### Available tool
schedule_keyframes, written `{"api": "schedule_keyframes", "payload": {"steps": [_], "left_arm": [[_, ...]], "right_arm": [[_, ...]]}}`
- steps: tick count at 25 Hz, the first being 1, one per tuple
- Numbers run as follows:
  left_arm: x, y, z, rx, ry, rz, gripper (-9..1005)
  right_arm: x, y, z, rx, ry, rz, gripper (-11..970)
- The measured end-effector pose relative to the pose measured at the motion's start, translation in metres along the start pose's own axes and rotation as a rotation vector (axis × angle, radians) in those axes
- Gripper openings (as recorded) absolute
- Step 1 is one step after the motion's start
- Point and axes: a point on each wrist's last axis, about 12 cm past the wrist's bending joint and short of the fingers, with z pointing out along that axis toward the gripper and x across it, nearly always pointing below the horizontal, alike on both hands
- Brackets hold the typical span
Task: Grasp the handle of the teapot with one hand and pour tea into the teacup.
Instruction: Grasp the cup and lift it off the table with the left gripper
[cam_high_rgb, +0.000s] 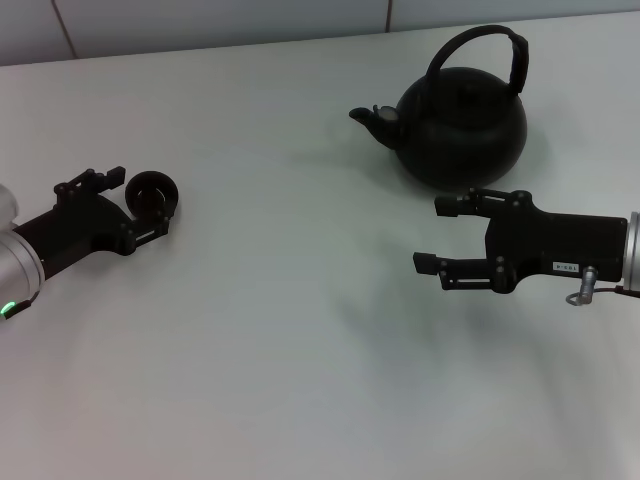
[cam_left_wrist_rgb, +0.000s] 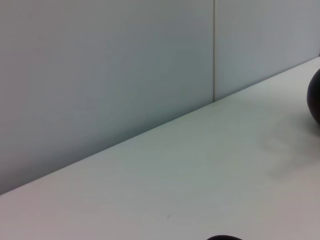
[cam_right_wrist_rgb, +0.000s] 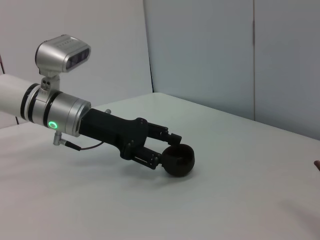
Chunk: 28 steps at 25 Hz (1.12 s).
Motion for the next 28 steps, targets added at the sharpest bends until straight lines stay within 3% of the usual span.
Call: {"api": "schedule_keyframes", "payload": {"steps": [28], "left_arm": [[-0.0038,0.0007,0.0013,0.005,-0.008,0.013,799]], "right_arm": [[0.0035,-0.0004,0.0025,0.002,0.041,-0.01,818]]}}
